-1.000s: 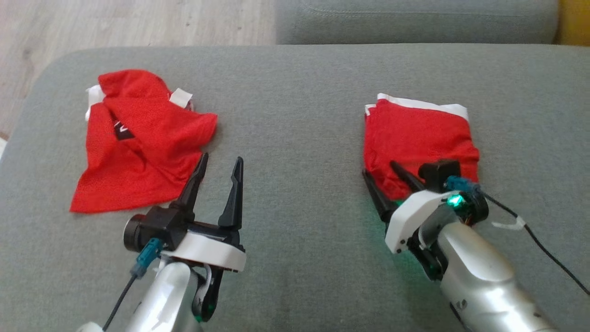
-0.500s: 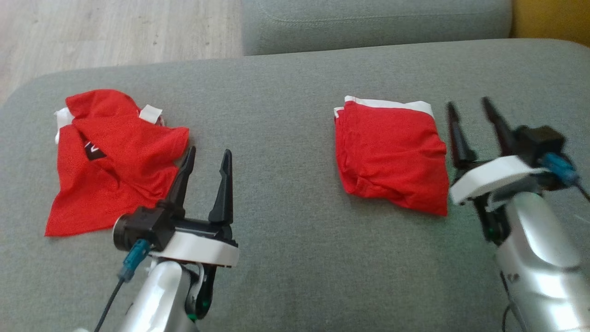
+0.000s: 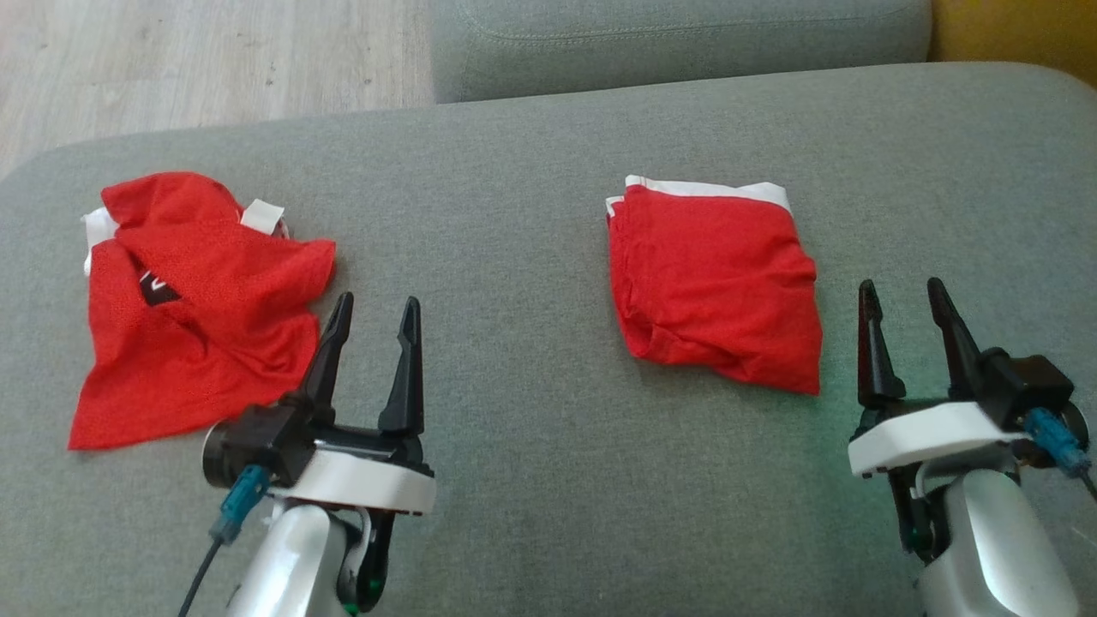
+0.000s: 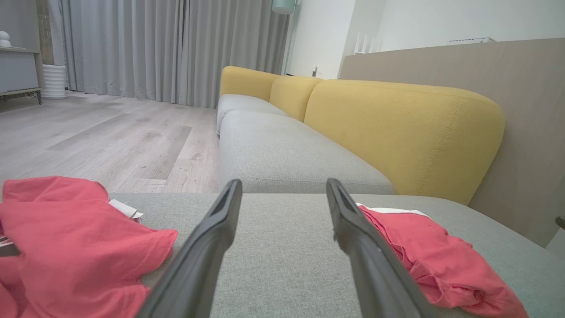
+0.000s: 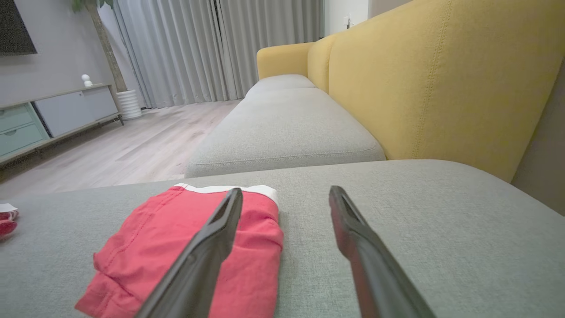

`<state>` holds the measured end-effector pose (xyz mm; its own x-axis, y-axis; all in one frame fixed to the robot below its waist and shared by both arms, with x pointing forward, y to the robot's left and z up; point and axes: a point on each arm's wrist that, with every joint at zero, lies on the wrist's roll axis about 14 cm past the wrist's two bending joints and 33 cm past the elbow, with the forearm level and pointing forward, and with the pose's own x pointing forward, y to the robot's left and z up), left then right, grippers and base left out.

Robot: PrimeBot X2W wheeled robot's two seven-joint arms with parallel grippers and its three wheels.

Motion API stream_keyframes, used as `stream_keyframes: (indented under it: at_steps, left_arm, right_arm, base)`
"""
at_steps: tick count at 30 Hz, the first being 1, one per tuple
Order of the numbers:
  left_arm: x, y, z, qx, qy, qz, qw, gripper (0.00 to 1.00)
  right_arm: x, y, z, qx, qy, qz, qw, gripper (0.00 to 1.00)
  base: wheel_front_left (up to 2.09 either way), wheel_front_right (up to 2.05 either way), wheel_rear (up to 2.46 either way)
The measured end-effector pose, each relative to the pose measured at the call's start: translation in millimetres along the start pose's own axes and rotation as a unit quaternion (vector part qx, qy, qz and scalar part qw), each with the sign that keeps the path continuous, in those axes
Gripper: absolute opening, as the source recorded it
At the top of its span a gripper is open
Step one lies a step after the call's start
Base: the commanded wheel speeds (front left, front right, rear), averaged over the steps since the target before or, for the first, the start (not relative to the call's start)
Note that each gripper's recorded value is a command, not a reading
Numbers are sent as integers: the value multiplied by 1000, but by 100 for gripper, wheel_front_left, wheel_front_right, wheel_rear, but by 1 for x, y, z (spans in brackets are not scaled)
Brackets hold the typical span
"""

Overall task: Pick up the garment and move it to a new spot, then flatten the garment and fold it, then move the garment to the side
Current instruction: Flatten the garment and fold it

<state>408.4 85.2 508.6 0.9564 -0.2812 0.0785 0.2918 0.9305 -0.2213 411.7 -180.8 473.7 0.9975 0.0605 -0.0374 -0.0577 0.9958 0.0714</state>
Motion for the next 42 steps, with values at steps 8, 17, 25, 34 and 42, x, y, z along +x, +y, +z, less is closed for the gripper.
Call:
stream_keyframes:
  at_steps: [8,17,25,34,42]
  left_arm:
    - [2,6,-7,-1,9,1,1000,100]
    - [17,22,-14,-2,15,11,1000,100]
    - [12,44,-23,4,32,37,999,100]
    - [10,43,-18,7,26,37,999,100]
    - [10,39,-15,8,22,34,999,100]
  right_arm:
    - [13,10,-4,8,3,14,1000,0]
    - [79,28,-24,1,67,36,997,0]
    - [93,38,-98,11,206,35,978,0]
    - [113,75,-61,-2,121,92,988,0]
    - [88,121,-90,-21,190,172,966,0]
  base:
    - [0,0,0]
    - [0,0,0]
    - [0,0,0]
    - [0,0,0]
    - [0,0,0]
